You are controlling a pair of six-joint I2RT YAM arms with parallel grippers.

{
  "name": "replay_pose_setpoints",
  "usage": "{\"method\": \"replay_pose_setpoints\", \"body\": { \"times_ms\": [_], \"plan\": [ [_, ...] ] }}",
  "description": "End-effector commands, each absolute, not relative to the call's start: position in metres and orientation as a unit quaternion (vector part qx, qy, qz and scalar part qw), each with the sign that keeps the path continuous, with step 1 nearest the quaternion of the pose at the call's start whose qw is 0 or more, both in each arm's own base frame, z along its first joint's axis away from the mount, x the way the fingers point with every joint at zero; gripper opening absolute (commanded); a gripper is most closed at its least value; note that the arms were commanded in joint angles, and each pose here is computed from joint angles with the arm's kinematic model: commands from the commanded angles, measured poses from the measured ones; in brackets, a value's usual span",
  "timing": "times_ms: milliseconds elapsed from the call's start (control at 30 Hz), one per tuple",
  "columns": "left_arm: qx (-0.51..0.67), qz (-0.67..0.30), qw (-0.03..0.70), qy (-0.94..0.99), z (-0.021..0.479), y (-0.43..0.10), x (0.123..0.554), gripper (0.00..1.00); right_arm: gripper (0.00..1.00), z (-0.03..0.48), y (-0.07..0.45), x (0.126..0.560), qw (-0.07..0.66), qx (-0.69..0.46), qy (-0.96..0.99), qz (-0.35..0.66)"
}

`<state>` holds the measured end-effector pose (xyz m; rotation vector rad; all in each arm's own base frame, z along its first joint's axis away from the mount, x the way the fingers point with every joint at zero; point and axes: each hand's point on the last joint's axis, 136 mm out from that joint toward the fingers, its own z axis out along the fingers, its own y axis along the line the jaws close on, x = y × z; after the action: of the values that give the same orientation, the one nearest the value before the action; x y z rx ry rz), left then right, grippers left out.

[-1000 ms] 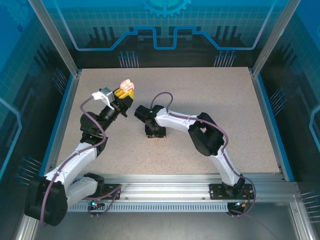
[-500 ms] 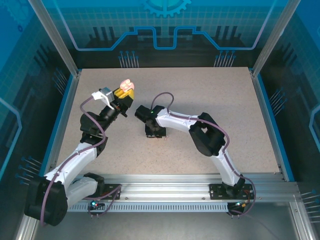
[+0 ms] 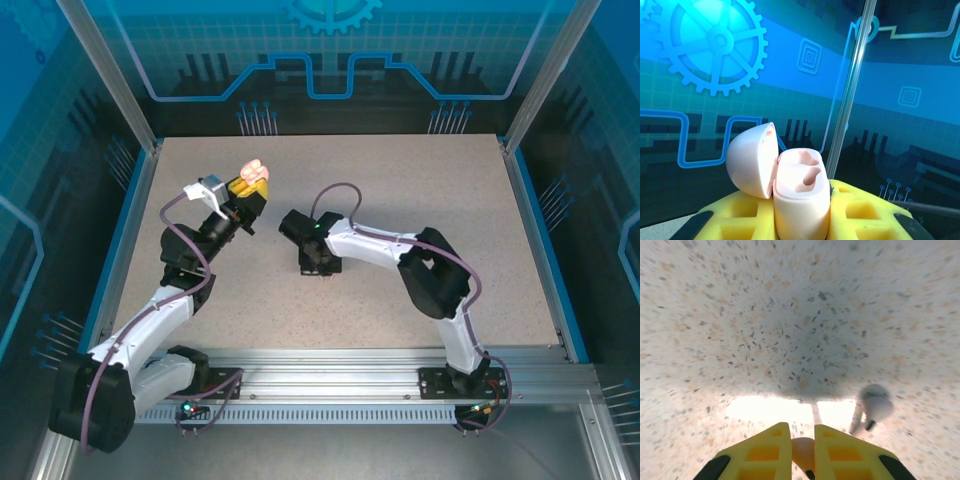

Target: Insert the wireless bluetooth earbuds into the charging case

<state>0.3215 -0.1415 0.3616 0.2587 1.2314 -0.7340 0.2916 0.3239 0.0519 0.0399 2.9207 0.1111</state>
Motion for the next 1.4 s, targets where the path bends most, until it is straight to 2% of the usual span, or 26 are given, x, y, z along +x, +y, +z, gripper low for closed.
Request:
{"method": "replay_pose_setpoints", "body": {
  "times_ms": [0, 533, 867, 1367],
  "plan": [
    [0.118, -0.341, 0.75, 0.554, 0.366, -0.139, 0.315, 0.0, 0.14, 0.094, 0.314, 0.303, 0.158, 0.018, 0.985, 0.066],
    [0.173, -0.35, 0.745, 0.541, 0.368, -0.16, 0.303, 0.0, 0.15, 0.259, 0.266, 0.343, 0.322, 0.025, 0.929, 0.181],
    [0.231, -0.306, 0.751, 0.537, 0.357, -0.188, 0.296, 0.0, 0.16, 0.352, 0.265, 0.352, 0.421, -0.01, 0.869, 0.26],
    [0.273, -0.254, 0.742, 0.556, 0.326, -0.226, 0.307, 0.0, 0.17, 0.412, 0.295, 0.318, 0.517, -0.121, 0.772, 0.348]
  ]
}}
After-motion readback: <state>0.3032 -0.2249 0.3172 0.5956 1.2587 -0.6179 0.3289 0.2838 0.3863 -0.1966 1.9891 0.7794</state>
